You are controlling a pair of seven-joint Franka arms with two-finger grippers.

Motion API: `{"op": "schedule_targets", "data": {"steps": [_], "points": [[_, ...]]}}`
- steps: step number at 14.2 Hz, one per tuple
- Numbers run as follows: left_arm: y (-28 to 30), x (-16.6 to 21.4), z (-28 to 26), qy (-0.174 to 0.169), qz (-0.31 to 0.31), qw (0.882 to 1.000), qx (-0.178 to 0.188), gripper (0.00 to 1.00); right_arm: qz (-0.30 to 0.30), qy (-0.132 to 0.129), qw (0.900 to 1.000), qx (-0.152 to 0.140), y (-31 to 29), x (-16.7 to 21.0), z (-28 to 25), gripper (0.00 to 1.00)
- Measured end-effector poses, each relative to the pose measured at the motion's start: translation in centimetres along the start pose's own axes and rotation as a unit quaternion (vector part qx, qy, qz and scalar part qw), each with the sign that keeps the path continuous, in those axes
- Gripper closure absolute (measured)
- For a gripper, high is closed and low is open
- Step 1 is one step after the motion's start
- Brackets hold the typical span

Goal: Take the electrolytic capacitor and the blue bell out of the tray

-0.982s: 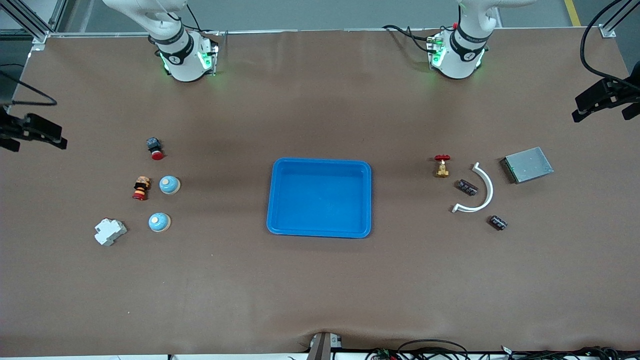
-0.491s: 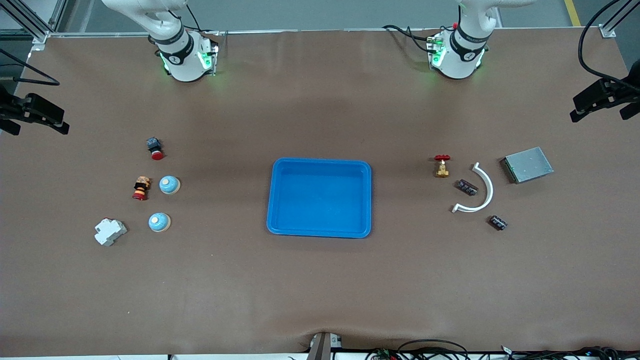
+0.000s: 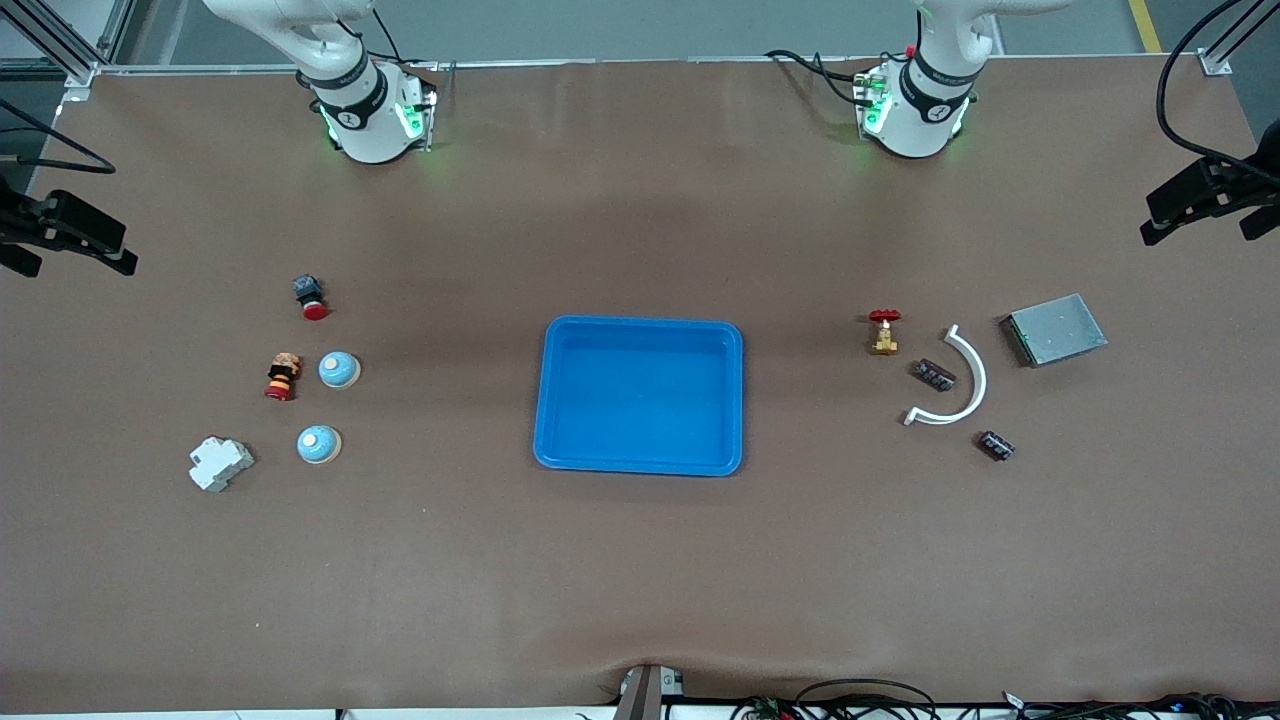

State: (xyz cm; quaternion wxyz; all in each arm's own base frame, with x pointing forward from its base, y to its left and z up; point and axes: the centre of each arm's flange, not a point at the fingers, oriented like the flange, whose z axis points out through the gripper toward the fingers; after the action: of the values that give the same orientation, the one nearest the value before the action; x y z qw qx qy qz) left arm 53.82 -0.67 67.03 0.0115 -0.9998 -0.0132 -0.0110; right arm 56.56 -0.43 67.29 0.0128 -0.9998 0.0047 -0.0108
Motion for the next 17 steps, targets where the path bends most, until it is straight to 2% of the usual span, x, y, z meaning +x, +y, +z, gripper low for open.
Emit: {"op": "schedule_targets", "data": {"steps": [4, 8, 17], "points": [[-0.1, 0.1, 0.0, 0.003, -0.001, 1.0, 0.0, 0.0, 0.006, 0.018, 1.0, 0.003, 0.2, 0.5, 0.0, 0.0], [-0.2, 0.2, 0.1, 0.005, -0.002, 1.0, 0.0, 0.0, 0.006, 0.023, 1.0, 0.003, 0.1, 0.8, 0.1, 0.0], [-0.2, 0.3, 0.1, 0.005, 0.001, 1.0, 0.0, 0.0, 0.005, 0.014, 1.0, 0.003, 0.0, 0.9, 1.2, 0.0]]}}
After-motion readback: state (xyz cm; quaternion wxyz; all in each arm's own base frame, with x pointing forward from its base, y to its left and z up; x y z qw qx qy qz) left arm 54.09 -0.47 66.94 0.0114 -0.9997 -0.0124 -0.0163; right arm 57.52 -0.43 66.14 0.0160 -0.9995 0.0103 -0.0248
